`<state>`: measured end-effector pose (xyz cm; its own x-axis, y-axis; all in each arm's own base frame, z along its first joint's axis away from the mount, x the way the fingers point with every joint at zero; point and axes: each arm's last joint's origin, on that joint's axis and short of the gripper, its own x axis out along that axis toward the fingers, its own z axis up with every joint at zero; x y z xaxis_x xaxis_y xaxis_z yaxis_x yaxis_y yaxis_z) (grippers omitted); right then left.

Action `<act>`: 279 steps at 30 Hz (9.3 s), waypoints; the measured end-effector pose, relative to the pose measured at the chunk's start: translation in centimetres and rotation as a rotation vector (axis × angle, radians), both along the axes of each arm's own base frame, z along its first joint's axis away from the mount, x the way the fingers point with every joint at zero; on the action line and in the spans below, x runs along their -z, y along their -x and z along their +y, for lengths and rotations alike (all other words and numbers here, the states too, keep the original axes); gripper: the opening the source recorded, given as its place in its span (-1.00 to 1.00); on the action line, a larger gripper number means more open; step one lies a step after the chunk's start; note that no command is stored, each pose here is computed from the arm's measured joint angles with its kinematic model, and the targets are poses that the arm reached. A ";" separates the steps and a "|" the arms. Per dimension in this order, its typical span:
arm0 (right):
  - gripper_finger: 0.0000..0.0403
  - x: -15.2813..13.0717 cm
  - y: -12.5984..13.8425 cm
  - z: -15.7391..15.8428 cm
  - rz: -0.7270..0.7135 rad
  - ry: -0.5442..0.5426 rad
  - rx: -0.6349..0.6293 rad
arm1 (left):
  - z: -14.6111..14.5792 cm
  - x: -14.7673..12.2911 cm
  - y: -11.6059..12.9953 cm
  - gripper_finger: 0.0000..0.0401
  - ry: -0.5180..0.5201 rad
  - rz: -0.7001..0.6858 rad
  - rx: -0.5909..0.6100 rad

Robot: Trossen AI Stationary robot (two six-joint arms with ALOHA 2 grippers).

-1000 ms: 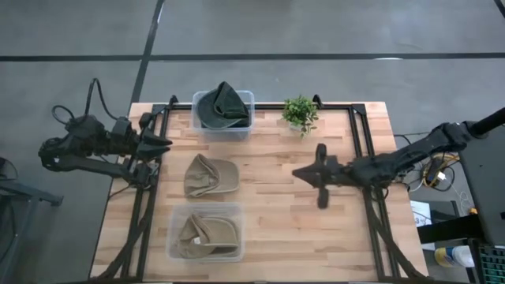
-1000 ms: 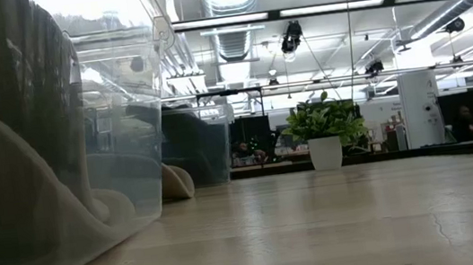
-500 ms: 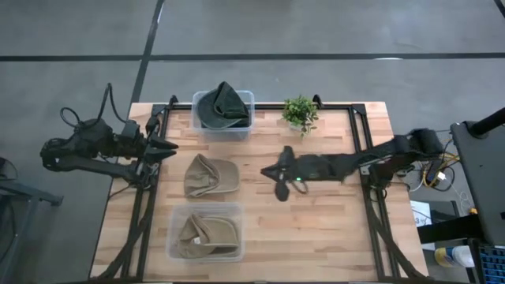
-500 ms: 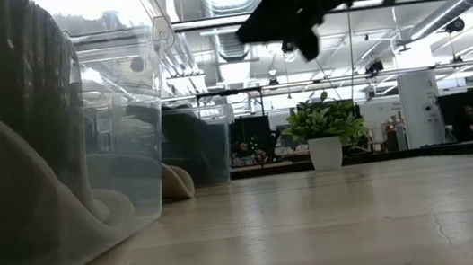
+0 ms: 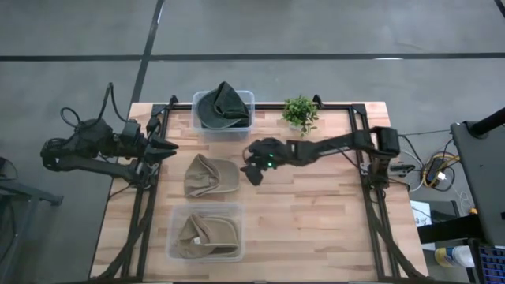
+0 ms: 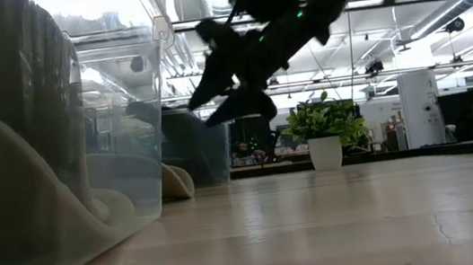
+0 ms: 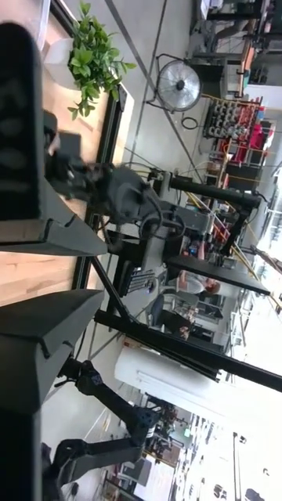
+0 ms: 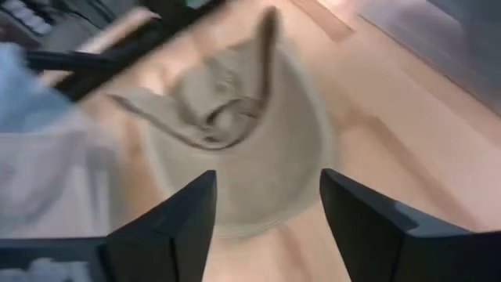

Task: Pick & Place hat
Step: Put the brown cap in the bottom transparent bin, then return to Home Position

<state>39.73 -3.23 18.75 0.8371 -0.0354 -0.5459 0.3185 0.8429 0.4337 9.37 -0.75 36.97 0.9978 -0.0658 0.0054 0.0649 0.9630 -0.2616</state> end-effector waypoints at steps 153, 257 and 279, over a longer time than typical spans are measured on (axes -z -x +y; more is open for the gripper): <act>-0.04 -11.4 -4.3 16.9 -0.296 0.274 -0.240 | 0.0 -0.3 0.0 -0.63 -0.020 -0.034 -0.004; -0.96 -11.4 21.1 9.2 -0.425 0.610 -0.277 | 0.1 2.4 -0.5 -1.00 -0.084 0.034 -0.045; -0.96 -3.2 27.0 6.9 -0.578 0.533 -0.178 | 0.3 11.1 3.4 -1.00 -0.101 -0.062 -0.022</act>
